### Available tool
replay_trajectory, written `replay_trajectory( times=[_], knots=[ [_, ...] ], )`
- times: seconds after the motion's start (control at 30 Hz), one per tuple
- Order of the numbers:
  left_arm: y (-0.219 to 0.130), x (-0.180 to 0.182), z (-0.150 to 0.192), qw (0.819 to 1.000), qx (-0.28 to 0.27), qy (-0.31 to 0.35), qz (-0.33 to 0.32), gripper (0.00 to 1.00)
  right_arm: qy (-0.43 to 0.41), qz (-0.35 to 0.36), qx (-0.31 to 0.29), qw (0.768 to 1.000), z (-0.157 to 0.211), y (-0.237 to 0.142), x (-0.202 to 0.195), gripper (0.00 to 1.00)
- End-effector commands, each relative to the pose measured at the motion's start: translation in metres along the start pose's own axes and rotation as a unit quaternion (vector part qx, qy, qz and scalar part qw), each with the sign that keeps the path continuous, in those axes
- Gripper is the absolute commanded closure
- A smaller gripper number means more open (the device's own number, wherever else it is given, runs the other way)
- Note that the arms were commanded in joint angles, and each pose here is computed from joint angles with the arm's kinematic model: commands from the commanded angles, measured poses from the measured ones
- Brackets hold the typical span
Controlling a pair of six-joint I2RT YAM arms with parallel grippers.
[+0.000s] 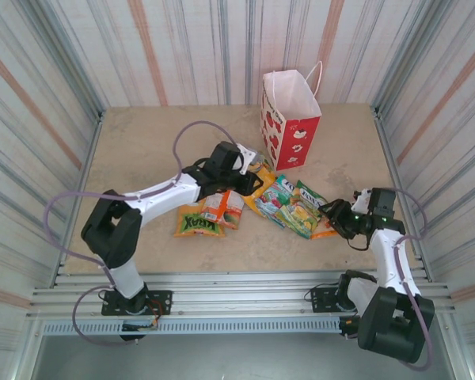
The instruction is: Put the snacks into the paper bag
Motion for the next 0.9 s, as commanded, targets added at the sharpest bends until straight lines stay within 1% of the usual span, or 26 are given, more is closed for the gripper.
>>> replay_trajectory(
  times=[0.0,0.13,0.23,0.33,0.4,0.47,0.6,0.67,0.73,0.77,0.87],
  knots=[
    [0.006,-0.014,-0.008,0.999,0.006,-0.011,0.035,0.61,0.040,-0.018,0.026,0.999,0.007,0.002,-0.008,0.35],
    [0.023,-0.026,-0.004,0.998,0.029,0.006,0.054,0.65,0.066,-0.020,0.016,0.997,0.001,-0.001,-0.015,0.35],
    [0.037,-0.035,-0.002,0.997,0.042,0.010,0.072,0.65,0.081,-0.019,0.009,0.996,-0.005,0.000,-0.022,0.36],
    [0.051,-0.041,-0.002,0.994,0.053,0.010,0.090,0.66,0.086,-0.036,0.013,0.996,-0.008,0.009,-0.027,0.36],
    [0.060,-0.046,-0.002,0.992,0.062,0.011,0.106,0.69,0.092,-0.046,0.020,0.994,-0.010,0.018,-0.029,0.38],
    [0.069,-0.050,-0.001,0.991,0.072,0.015,0.112,0.70,0.086,-0.041,0.029,0.995,-0.011,0.026,-0.029,0.38],
    [0.081,-0.054,0.001,0.990,0.083,0.019,0.112,0.68,0.079,-0.022,0.044,0.996,-0.012,0.041,-0.031,0.38],
    [0.087,-0.054,0.001,0.990,0.089,0.014,0.111,0.68,0.081,-0.016,0.046,0.995,-0.013,0.046,-0.034,0.37],
    [0.088,-0.056,-0.002,0.989,0.087,0.016,0.116,0.68,0.083,-0.014,0.047,0.995,-0.015,0.049,-0.036,0.34],
    [0.099,-0.052,0.005,0.988,0.099,0.014,0.113,0.68,0.082,-0.014,0.048,0.995,-0.016,0.051,-0.036,0.32],
    [0.104,-0.054,0.008,0.988,0.106,0.026,0.108,0.69,0.072,-0.029,0.052,0.996,-0.019,0.056,-0.035,0.30]
  ],
)
Point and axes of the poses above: each hand's point on the last joint's axis, 136 mm out from that joint toward the fingers, its own y axis out along the fingers, its own x axis along the line the jaws close on, z = x × y, the point moved 9 cm from there along -y, back along the fingers, and after that the axes turned 1 degree about y, right-handed, at the moved point
